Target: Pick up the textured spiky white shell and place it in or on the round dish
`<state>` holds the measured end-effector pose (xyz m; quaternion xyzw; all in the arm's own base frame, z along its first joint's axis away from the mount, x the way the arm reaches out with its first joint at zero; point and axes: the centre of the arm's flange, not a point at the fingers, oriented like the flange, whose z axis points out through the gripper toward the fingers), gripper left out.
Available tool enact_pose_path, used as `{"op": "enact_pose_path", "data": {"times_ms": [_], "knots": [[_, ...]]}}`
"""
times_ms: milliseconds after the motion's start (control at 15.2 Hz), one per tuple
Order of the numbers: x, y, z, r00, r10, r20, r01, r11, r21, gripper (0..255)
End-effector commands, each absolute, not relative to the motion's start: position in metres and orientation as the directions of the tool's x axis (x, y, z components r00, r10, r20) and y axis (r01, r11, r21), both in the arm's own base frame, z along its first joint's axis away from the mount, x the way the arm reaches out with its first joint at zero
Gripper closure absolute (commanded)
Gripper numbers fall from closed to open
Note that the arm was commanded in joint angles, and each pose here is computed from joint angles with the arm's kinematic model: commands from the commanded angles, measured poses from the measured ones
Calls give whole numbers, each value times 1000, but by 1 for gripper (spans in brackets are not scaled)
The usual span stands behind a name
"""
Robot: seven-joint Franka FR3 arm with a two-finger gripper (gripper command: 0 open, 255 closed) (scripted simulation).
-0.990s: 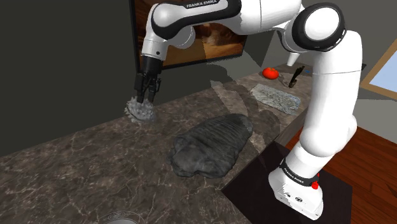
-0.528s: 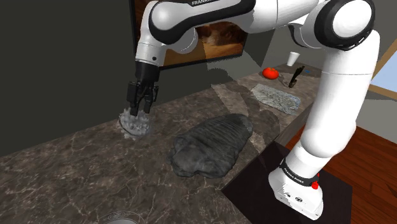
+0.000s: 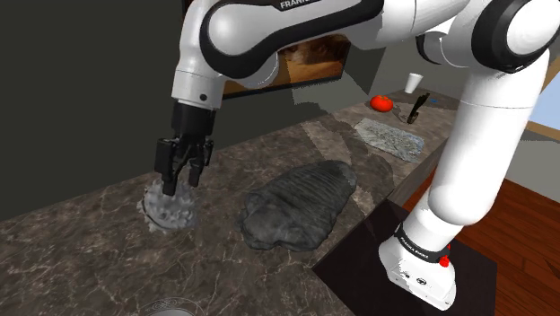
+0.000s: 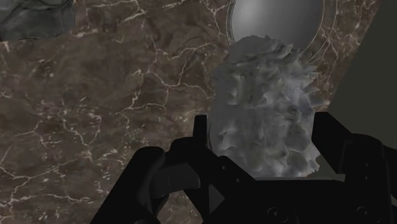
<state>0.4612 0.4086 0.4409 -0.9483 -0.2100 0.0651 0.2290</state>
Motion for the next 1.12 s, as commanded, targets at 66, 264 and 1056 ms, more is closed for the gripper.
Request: {"op": "enact_pose_path", "data": {"times_ms": [66, 264, 1056], "knots": [[430, 433, 445, 904, 426, -27, 367, -808, -461, 255], [401, 460, 448, 904, 426, -27, 367, -808, -461, 255], [326, 534, 436, 904, 426, -27, 367, -808, -461, 255]]}}
